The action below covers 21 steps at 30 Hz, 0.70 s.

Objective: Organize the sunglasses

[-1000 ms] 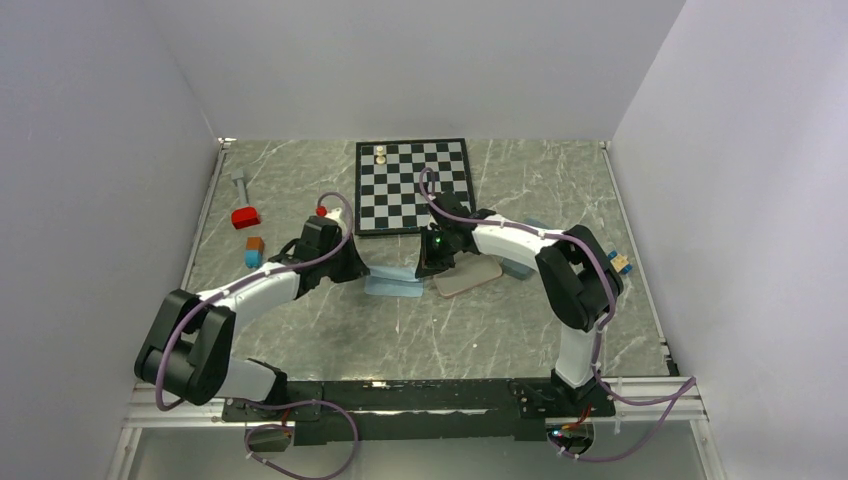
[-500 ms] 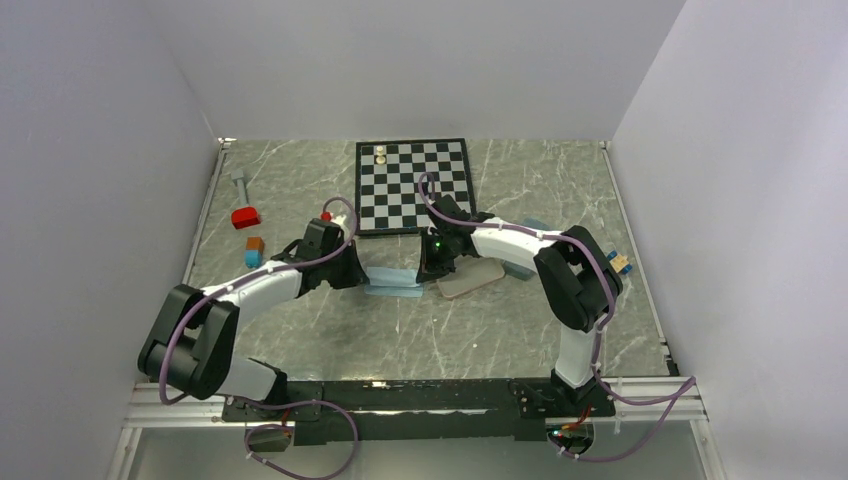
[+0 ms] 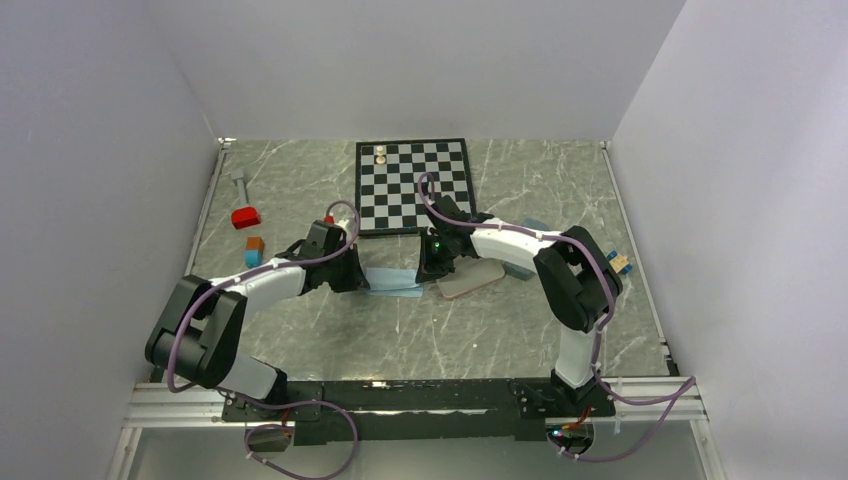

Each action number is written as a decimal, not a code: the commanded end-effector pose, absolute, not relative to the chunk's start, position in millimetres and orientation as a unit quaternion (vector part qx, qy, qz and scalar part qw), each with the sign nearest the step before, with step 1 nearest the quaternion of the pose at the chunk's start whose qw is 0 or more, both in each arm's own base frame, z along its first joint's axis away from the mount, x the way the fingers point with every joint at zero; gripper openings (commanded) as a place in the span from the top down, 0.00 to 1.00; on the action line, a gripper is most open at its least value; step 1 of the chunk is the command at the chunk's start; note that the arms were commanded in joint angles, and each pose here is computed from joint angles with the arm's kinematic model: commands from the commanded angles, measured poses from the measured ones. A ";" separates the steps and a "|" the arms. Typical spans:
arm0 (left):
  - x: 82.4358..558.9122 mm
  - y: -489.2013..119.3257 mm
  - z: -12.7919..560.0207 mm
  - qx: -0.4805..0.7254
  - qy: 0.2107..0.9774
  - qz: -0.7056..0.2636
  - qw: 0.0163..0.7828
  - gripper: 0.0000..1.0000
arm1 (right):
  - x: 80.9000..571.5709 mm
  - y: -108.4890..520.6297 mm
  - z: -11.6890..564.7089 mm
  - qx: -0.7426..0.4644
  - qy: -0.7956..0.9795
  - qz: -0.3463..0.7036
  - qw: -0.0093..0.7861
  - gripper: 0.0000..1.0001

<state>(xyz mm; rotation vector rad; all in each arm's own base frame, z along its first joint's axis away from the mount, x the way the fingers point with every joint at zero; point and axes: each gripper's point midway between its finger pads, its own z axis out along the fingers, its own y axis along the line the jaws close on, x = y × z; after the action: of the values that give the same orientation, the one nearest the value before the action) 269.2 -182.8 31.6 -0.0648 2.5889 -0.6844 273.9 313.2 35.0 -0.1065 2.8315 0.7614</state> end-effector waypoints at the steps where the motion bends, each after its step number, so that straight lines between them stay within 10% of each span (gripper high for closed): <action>1: 277.8 -187.6 39.4 -0.009 0.937 -0.256 0.237 1.00 | 261.5 300.5 17.6 -0.017 0.971 0.224 0.079 0.91; 21: 275.4 -188.0 36.2 -0.002 0.941 -0.254 0.223 1.00 | 248.3 289.4 1.4 -0.012 0.979 0.193 0.069 0.80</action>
<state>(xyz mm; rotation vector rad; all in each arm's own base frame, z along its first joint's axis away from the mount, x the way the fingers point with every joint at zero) 268.8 -184.6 25.7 -0.0354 2.6240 -0.6828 276.5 317.3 32.7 -0.0991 2.8022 0.7541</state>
